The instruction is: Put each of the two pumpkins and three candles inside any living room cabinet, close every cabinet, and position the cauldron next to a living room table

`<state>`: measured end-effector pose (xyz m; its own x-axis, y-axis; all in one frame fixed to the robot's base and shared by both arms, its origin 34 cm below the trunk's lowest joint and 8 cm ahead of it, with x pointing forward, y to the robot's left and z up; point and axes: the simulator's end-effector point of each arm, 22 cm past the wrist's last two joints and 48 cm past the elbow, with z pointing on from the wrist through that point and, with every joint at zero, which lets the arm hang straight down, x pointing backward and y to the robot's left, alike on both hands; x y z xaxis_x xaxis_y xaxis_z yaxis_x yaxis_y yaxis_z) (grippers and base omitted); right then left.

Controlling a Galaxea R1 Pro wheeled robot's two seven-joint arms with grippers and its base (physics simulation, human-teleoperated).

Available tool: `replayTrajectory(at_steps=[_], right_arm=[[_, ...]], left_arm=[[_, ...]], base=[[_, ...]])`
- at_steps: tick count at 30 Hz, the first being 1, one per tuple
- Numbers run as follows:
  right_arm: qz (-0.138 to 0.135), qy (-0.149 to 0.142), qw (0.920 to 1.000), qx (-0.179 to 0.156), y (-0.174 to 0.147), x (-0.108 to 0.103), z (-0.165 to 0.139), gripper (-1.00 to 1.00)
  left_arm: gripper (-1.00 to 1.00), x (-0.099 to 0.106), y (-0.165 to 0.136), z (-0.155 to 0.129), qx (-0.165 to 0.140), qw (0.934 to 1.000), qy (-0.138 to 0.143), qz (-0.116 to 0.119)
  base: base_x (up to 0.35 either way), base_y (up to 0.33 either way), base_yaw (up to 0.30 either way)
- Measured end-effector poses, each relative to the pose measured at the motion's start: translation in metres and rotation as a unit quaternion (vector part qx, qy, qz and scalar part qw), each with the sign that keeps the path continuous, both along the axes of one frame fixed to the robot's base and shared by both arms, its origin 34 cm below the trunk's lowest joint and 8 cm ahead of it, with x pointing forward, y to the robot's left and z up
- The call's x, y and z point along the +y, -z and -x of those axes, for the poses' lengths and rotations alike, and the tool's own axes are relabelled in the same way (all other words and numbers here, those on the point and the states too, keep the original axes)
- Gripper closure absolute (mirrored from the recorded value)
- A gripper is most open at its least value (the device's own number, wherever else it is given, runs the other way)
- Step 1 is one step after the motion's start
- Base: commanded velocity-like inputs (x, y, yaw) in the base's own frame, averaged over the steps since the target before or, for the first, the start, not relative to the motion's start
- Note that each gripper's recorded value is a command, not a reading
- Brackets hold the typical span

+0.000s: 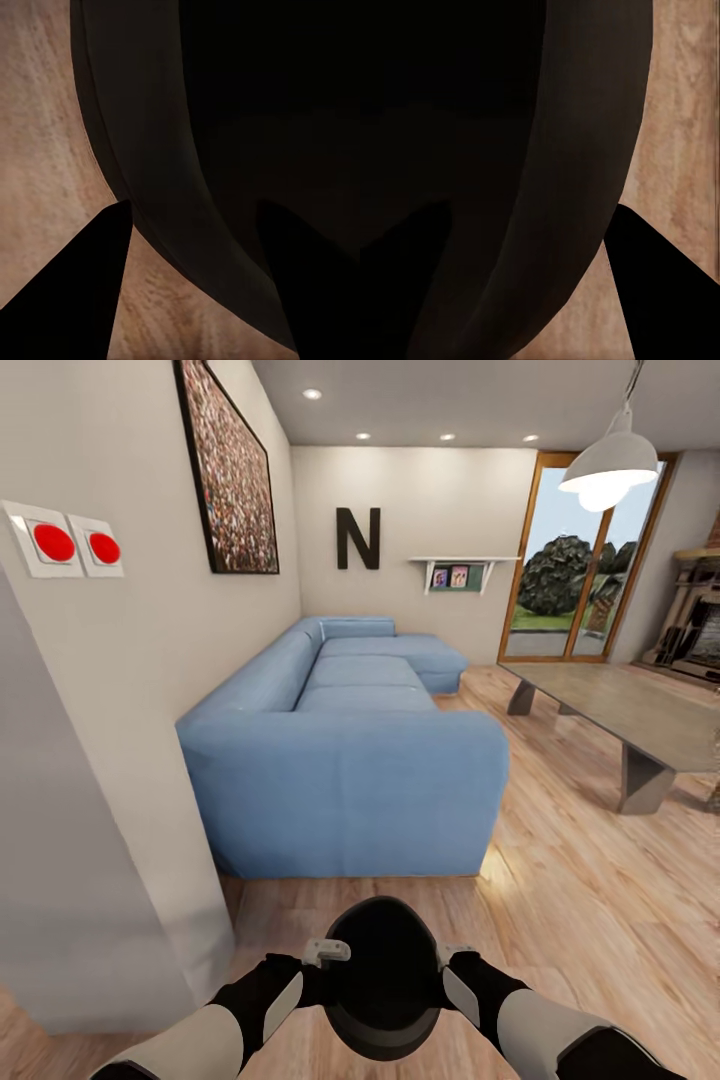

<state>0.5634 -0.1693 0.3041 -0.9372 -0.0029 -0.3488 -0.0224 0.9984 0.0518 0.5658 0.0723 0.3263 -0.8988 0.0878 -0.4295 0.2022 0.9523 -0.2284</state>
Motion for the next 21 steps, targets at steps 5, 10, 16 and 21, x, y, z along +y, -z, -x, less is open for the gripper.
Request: replayTrajectory(at_steps=[5, 10, 16, 21], right_arm=[[0.000, 0.000, 1.0000, -0.003, -0.003, 0.000, -0.001, 1.00], [0.000, 0.000, 1.0000, -0.005, -0.005, 0.000, -0.002, 1.00], [0.000, 0.000, 1.0000, -0.009, -0.008, 0.000, -0.004, 1.00], [0.000, 0.000, 0.9999, -0.011, -0.011, 0.000, -0.005, 1.00]], left_arm=[[1.00, 0.000, -0.003, -0.001, -0.003, 1.0000, 0.000, 0.000], [1.00, 0.000, -0.005, -0.002, -0.005, 1.0000, 0.000, 0.000], [1.00, 0.000, -0.008, -0.004, -0.009, 1.0000, 0.000, 0.000], [1.00, 0.000, -0.011, -0.005, -0.011, 0.9999, 0.000, 0.000]], base=[[0.000, 0.000, -0.173], [0.000, 0.000, -0.174], [0.000, 0.000, -0.174], [0.000, 0.000, -0.174]])
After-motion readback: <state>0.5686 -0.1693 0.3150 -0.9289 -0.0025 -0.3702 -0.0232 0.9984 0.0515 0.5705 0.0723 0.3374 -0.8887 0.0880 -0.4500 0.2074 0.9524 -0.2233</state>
